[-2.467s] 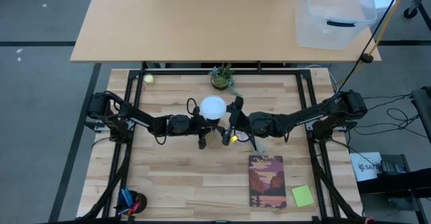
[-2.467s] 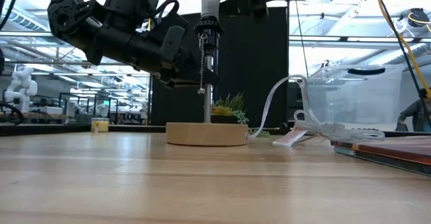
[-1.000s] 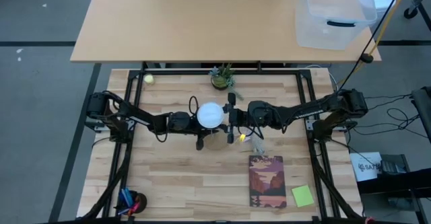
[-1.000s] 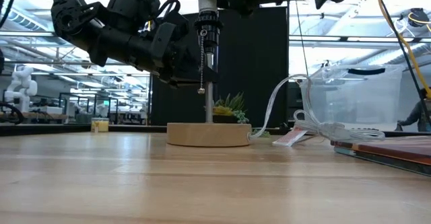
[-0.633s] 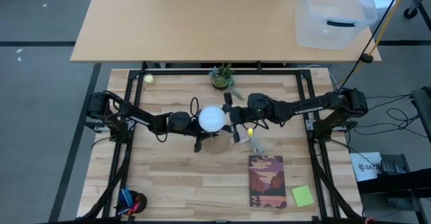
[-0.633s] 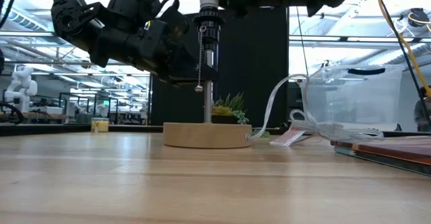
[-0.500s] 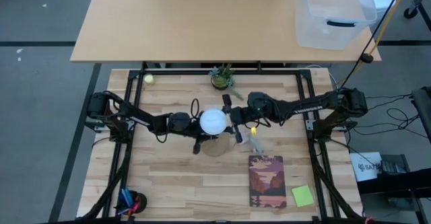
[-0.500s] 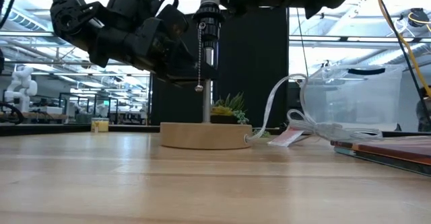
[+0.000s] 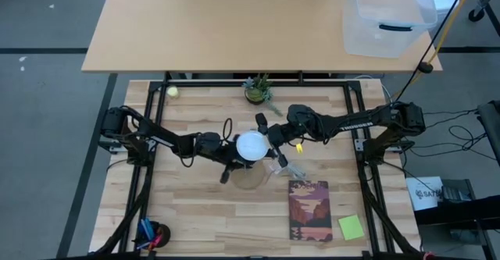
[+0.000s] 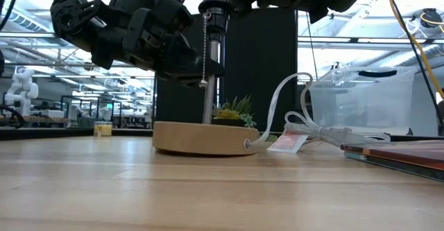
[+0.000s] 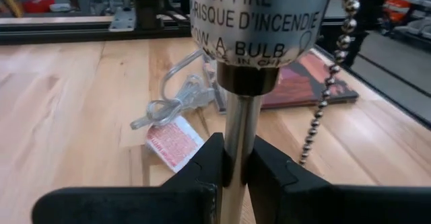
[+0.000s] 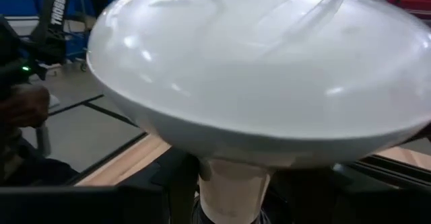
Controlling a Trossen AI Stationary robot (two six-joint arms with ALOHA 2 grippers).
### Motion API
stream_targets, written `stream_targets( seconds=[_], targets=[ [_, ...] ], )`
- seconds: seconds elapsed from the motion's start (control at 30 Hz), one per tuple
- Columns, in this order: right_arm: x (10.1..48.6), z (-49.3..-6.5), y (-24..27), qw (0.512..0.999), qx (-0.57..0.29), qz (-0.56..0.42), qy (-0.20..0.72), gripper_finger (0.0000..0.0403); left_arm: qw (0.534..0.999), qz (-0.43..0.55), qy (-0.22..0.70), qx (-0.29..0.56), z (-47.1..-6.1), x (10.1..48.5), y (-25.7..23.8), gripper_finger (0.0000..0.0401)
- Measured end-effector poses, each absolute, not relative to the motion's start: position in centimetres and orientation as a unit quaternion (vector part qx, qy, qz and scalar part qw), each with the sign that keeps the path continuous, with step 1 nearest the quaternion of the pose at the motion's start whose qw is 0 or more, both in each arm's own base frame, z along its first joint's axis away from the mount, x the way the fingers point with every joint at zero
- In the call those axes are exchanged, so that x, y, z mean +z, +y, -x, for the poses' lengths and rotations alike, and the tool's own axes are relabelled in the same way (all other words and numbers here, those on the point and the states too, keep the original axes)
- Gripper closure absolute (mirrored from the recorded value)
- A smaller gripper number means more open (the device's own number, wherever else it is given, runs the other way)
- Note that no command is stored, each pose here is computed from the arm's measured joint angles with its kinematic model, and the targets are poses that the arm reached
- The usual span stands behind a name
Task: Screw lightbulb
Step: Remove the white lightbulb from the silver lamp
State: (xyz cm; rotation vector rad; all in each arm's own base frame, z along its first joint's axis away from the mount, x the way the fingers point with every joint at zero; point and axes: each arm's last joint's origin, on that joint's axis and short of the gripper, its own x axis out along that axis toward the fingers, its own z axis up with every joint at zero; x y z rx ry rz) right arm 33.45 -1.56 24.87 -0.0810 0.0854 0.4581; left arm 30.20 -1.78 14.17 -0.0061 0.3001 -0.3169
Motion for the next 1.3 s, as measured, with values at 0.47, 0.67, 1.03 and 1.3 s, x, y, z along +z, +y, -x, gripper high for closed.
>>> stream_targets(
  seconds=[0.47,0.67,1.03,1.3],
  targets=[
    [24.9,-33.5,-0.5,0.968,0.245,0.032,0.043,0.0227,0.972,0.006,0.147,-0.183,-30.1,14.2,-1.9,0.0355],
    [25.0,-33.5,-0.5,0.968,0.244,0.033,0.039,0.0227,0.972,0.006,0.147,-0.183,-30.1,14.2,-1.9,0.0355],
    [25.3,-33.6,-0.4,0.967,0.248,0.044,0.029,0.0227,0.971,-0.001,0.144,-0.192,-30.1,14.2,-1.9,0.0355],
    [25.5,-33.7,0.3,0.968,0.246,0.046,0.028,0.0196,0.973,0.001,0.146,-0.177,-30.1,14.2,-1.8,0.0355]
  ],
)
